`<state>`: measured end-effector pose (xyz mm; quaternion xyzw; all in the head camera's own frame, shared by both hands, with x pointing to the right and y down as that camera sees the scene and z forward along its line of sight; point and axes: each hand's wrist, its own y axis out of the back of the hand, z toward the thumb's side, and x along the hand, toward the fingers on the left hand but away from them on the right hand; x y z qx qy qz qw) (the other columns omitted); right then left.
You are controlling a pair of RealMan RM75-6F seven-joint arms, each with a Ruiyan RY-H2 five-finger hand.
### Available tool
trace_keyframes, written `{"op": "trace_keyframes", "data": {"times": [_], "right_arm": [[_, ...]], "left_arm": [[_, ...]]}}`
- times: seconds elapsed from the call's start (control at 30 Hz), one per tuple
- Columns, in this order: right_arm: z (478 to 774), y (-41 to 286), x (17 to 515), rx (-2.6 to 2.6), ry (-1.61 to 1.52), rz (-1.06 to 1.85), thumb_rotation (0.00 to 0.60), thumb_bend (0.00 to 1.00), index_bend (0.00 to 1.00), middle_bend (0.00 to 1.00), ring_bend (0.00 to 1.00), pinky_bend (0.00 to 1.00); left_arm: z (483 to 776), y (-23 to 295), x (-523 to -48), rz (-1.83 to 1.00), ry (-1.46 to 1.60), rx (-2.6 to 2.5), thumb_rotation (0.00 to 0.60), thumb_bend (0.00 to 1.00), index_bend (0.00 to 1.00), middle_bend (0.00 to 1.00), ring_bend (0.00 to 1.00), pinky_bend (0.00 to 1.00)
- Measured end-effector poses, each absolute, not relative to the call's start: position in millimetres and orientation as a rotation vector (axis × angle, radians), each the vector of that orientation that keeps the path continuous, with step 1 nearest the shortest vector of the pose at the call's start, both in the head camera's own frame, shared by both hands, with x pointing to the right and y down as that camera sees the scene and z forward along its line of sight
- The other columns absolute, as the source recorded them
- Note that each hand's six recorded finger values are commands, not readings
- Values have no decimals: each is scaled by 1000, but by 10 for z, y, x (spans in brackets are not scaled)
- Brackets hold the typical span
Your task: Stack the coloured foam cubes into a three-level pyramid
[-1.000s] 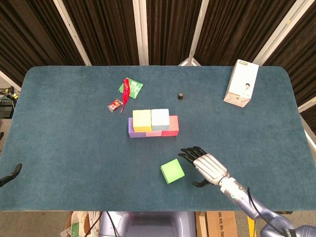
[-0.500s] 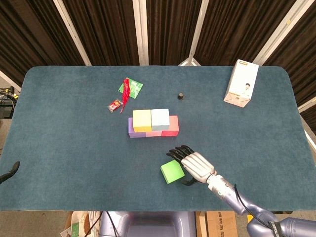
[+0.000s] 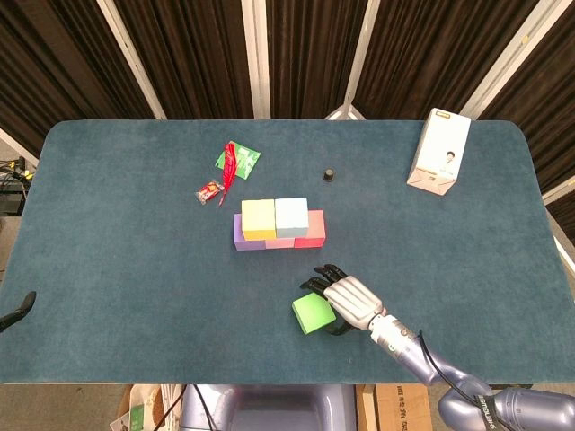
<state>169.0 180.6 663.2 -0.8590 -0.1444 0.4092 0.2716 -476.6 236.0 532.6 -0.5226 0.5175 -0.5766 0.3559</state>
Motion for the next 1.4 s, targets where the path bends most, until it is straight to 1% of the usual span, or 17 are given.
{"op": "trace_keyframes", "data": {"times": [0.13,0.47,0.63,0.9,1.0,1.2,1.4], "right_arm": [[6640,1816,1653,-2314,-380,1090,600,247,251,247,69,0],[6673,1815,1607,-2314,-391,1080,600,247,268,301,102,0],[6682,1807,1592,-2310,-399,1082,600,246,302,352,147,0],[6704,1805,1589,-2300,-409,1093,600,247,381,383,173,0],[6693,1799,1588,-2299,-416,1091,600,248,392,388,176,0],[6595,1756,1619,-2291,-436,1083,600,248,392,388,177,0],[6346,1649,1759,-2268,-464,1094,600,247,392,388,177,0]], "left_arm": [[5334,2356,-4773,-1490,1353,-1349,600,298,72,0,0,0],[5338,2351,-4794,-1501,1376,-1340,600,298,77,0,0,0],[5355,2354,-4796,-1513,1373,-1345,600,298,85,0,0,0],[5359,2354,-4799,-1522,1377,-1348,600,298,87,0,0,0],[5359,2355,-4802,-1523,1379,-1349,600,298,87,0,0,0],[5375,2357,-4811,-1539,1352,-1343,600,298,87,0,0,0],[5394,2344,-4856,-1583,1295,-1298,600,298,87,0,0,0]]}}
